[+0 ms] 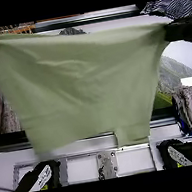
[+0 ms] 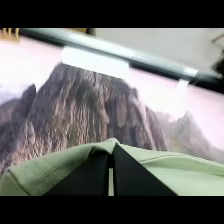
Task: Fold the clothes and pants, and hang the long-sleeved shirts on hangers.
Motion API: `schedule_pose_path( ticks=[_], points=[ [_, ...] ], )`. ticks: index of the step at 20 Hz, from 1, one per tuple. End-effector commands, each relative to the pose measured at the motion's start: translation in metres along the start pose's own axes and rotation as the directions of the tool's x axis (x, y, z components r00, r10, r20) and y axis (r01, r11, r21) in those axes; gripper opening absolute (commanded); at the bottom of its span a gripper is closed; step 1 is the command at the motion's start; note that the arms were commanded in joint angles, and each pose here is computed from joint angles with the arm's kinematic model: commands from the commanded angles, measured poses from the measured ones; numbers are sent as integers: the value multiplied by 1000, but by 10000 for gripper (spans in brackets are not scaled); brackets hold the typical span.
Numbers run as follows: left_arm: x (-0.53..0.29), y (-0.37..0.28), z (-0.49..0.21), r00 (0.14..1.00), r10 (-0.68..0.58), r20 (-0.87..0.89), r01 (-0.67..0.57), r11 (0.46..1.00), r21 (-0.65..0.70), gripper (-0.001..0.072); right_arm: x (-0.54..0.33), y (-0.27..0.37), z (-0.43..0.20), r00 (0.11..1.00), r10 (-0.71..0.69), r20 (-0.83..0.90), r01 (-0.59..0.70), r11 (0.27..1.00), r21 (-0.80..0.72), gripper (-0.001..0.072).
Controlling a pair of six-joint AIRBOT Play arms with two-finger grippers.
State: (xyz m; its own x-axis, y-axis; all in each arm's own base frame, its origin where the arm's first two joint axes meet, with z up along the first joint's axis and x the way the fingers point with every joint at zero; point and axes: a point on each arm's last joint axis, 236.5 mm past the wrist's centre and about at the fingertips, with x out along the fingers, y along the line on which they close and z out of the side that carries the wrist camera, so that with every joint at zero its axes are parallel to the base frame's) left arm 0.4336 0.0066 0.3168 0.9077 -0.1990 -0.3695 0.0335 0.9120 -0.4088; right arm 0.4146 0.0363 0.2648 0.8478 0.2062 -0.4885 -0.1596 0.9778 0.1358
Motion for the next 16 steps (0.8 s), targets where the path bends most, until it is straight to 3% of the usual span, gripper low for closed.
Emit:
schedule_pose_path(
  ticks=[1,3,4,5,6,11,16],
  points=[
    [128,34,-62,989,31,-142,-35,999,-26,7,106,-29,-53,986,-8,-169,20,997,70,12],
    [170,35,-81,978,18,-207,-24,999,-25,19,144,-45,-58,989,-35,-145,48,995,88,45],
    [182,34,-83,974,10,-225,-18,999,-33,284,154,-51,-57,990,-46,-130,58,994,91,222],
    [190,33,-84,970,4,-241,-20,998,-63,616,158,-56,-55,992,-55,-117,66,993,94,470],
    [191,33,-84,964,0,-268,-21,997,-76,613,157,-59,-51,992,-62,-106,72,993,94,592],
    [135,97,-125,849,195,-491,-210,977,25,614,93,-71,-29,992,-91,-83,99,990,104,586],
    [39,154,-266,659,265,-705,-428,902,-62,614,35,-46,-68,985,-62,-158,78,992,97,586]
  ],
)
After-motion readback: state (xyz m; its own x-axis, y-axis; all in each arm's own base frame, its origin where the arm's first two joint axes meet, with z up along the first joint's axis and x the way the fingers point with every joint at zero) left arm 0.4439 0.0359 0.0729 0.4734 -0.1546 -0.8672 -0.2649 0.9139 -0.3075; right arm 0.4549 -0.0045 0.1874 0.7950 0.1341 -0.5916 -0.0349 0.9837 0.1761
